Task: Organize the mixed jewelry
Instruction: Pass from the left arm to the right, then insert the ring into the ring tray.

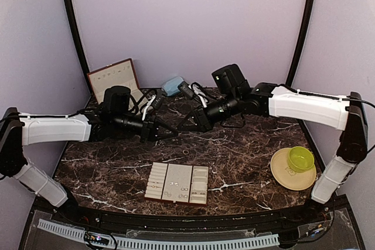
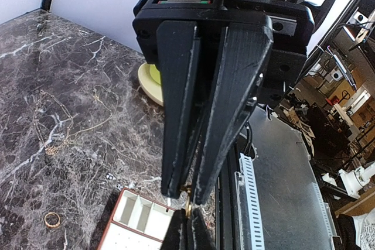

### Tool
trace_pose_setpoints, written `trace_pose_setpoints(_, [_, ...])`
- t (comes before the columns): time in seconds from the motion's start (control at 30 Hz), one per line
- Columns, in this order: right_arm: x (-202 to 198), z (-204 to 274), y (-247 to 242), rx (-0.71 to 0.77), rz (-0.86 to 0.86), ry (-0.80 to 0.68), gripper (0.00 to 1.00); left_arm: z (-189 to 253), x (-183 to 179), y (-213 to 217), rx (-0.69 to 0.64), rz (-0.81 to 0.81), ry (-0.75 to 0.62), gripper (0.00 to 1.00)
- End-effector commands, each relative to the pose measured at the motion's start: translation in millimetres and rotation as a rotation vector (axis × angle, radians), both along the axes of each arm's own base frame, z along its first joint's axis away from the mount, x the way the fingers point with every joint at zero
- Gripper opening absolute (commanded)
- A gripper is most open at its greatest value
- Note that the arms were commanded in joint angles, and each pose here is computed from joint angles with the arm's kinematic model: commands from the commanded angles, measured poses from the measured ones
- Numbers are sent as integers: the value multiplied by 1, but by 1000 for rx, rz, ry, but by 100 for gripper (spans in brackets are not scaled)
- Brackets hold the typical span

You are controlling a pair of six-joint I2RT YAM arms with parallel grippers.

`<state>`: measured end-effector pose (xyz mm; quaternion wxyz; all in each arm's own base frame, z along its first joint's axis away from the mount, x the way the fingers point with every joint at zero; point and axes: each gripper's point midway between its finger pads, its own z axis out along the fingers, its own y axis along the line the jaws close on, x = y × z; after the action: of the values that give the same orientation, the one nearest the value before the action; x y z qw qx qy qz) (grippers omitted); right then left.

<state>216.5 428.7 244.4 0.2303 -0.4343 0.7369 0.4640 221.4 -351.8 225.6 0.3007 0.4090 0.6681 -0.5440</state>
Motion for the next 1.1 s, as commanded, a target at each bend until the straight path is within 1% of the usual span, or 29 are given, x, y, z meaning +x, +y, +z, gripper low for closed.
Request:
trace_pose_setpoints(0.0, [-2, 9, 4, 21, 15, -14, 3, 12, -1, -2, -21, -23, -30, 0])
trace_pose_setpoints(0.07, [-3, 10, 4, 25, 15, -14, 0, 12, -1, -2, -21, -22, -31, 0])
trace_pose_setpoints(0.23, [-2, 13, 3, 33, 11, -24, 0, 10, 0, -2, -15, -13, -29, 0])
trace_pose_setpoints(0.3, [-2, 15, 2, 35, 6, -32, 0, 10, 1, -2, -15, -10, -32, 5])
trace_pose_setpoints(0.33, [-1, 14, 2, 35, 3, -36, 0, 11, 1, -2, -15, -8, -34, 12])
trace_pose_setpoints(0.37, [-1, 15, 2, 35, 0, -40, 0, 11, 2, -1, -13, 1, -38, 18])
trace_pose_setpoints(0.4, [0, 15, 1, 34, -4, -44, 0, 11, 4, -1, -8, 18, -45, 28])
trace_pose_setpoints(0.43, [0, 15, 1, 33, -9, -48, 0, 10, 5, 0, -2, 27, -51, 33])
trace_pose_setpoints(0.5, [2, 14, -1, 29, -22, -56, 0, 10, 8, 2, 7, 51, -70, 47])
trace_pose_setpoints(0.53, [4, 14, -2, 27, -33, -65, 0, 12, 11, 4, 9, 71, -82, 58])
trace_pose_setpoints(0.6, [6, 11, -4, 14, -50, -75, 0, 16, 13, 7, 8, 100, -111, 68])
trace_pose_setpoints(0.7, [8, 5, -7, -5, -64, -86, 0, 24, 22, 18, 7, 159, -165, 70])
trace_pose_setpoints(0.8, [7, 0, -8, -22, -59, -86, 0, 45, 37, 38, -6, 254, -231, 70])
trace_pose_setpoints(0.87, [8, -2, -10, -35, -64, -93, 0, 59, 54, 60, -7, 349, -262, 71])
trace_pose_setpoints(0.9, [8, -4, -11, -45, -67, -97, 0, 68, 67, 77, -3, 426, -279, 72])
trace_pose_setpoints(0.93, [8, -7, -11, -56, -69, -102, 0, 73, 74, 86, -3, 467, -281, 72])
trace_pose_setpoints(0.97, [7, -9, -10, -65, -67, -108, 0, 75, 88, 105, 12, 537, -276, 73])
trace_pose_setpoints(1.0, [5, -12, -9, -76, -63, -114, 0, 75, 94, 114, 26, 571, -254, 73])
trace_pose_setpoints(1.07, [-2, -19, -3, -94, -46, -120, 0, 70, 118, 149, 57, 704, -205, 74])
